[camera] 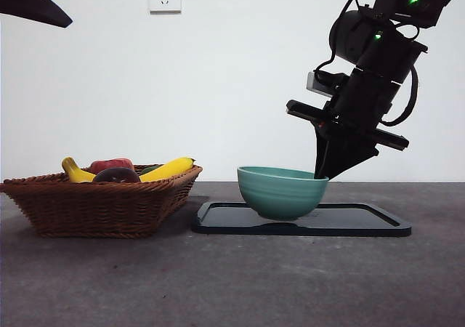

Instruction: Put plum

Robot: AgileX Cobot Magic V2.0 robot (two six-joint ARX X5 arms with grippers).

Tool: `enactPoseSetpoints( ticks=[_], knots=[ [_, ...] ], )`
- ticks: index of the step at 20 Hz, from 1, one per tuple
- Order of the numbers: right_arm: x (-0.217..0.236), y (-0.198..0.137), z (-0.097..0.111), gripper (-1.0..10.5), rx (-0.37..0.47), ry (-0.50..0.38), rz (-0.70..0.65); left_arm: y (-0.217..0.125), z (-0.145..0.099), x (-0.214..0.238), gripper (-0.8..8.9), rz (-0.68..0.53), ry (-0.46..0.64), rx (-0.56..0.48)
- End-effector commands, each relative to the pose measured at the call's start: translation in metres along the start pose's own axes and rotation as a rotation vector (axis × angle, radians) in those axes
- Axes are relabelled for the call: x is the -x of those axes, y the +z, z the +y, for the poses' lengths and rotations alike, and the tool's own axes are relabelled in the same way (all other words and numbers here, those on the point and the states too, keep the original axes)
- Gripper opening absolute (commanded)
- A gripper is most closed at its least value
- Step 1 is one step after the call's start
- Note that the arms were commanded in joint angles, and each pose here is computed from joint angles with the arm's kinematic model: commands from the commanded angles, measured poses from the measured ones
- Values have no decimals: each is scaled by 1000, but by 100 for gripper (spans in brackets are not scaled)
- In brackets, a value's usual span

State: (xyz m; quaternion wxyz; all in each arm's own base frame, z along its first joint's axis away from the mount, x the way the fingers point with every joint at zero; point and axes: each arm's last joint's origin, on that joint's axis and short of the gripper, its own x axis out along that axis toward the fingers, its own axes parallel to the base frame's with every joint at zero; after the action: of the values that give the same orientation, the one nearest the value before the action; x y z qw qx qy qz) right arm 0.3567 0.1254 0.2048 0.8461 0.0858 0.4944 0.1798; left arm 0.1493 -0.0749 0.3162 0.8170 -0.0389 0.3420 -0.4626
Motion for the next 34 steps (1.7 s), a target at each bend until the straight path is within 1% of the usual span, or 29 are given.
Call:
enactPoseSetpoints(
  ticks=[1,4,6,11,14,16,18,21,23,25,26,30,34],
  knots=[
    [0,6,4,8,13,7,-30,5,-2,1,406,-16,-9,-24],
    [22,11,11,8,27,21,-85,5,-2,1,406,-16,-9,-24],
    [45,13,17,8,39,32,-125,5,-2,1,406,-16,-9,-24],
    [117,2,36,8,103,56,-193,5,-2,1,406,-16,-9,-24],
    [148,-14,45,8,146,63,-174,5,-2,1,406,-17,-9,-25],
    [158,-28,51,8,164,55,-121,5,-2,1,406,-17,-9,-25],
    [159,-44,59,8,200,39,-100,5,-2,1,406,-16,-9,-24],
    [140,-75,66,8,251,30,-46,5,-2,1,406,-16,-9,-24],
    [123,-93,69,8,269,43,-2,5,-2,1,406,-16,-9,-24],
    [107,-108,71,8,277,55,15,5,-2,1,406,-15,-9,-23],
    [101,-114,71,8,276,47,17,5,-2,1,406,-15,-9,-23],
    [82,-128,67,8,269,37,32,5,-2,1,406,-13,-9,-22],
    [62,-132,64,8,263,14,65,5,-2,1,406,-13,-9,-21]
  ],
)
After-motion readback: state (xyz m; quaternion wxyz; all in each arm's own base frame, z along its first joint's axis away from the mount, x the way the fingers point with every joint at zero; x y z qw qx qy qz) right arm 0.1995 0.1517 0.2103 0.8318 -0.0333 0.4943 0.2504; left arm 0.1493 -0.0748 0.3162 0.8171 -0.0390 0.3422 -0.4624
